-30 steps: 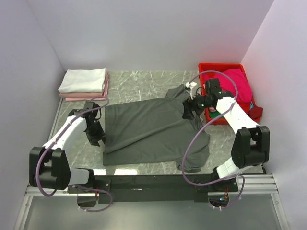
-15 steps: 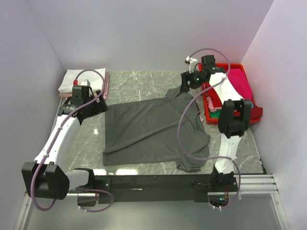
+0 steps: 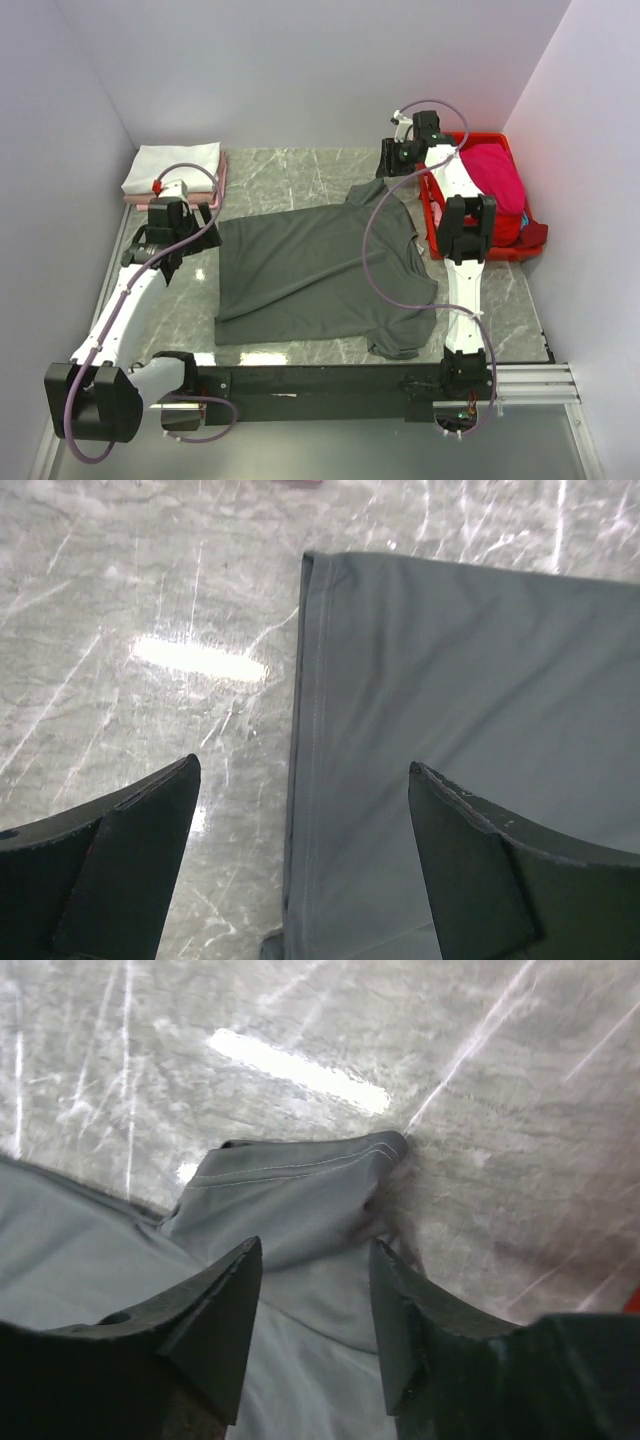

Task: Fold and stack the t-shirts
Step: Flatten the tshirt out

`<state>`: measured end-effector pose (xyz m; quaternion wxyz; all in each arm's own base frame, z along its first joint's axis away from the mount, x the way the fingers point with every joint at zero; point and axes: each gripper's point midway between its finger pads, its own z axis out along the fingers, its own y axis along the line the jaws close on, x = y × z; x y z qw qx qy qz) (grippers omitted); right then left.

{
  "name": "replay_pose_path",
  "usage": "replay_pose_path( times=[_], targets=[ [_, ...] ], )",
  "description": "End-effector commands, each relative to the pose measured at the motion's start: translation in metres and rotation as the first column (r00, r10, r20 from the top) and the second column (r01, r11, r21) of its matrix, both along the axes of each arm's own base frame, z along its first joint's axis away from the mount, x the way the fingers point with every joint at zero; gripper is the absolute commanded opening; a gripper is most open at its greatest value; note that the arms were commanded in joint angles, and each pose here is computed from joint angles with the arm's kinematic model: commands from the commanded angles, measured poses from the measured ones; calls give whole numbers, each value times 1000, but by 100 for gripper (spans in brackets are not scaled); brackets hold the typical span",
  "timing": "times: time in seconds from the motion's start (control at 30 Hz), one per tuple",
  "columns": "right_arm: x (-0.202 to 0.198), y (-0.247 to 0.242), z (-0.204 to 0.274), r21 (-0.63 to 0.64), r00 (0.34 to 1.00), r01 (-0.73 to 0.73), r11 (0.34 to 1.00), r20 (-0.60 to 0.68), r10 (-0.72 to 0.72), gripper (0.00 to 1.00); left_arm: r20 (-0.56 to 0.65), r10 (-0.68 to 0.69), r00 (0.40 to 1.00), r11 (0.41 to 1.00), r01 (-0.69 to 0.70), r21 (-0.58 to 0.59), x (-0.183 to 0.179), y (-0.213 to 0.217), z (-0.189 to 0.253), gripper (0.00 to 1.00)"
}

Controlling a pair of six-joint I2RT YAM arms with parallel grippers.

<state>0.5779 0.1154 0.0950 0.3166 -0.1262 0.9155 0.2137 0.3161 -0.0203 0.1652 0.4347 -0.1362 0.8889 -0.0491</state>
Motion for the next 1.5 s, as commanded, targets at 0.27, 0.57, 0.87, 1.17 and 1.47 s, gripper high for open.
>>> replay_pose_path(
  times=[0.27,0.57,0.87,1.17,1.47],
  targets=[
    [23,-6,-3,39,994,111,993,-4,-111,49,42,-21,999,1000,21,18,15,0,9,87],
    [26,-5,-1,49,993,122,991,-1,-122,37,42,-19,999,1000,18,19,14,0,8,87],
    [27,-8,-7,30,987,158,987,-22,-158,32,40,-12,999,1000,11,21,14,1,7,87],
    [21,-5,-17,40,985,159,986,-71,-156,32,32,-9,999,1000,9,25,14,2,5,86],
    [17,-3,-24,44,981,165,985,-109,-160,32,28,-6,1000,1000,5,26,15,3,4,86]
  ],
)
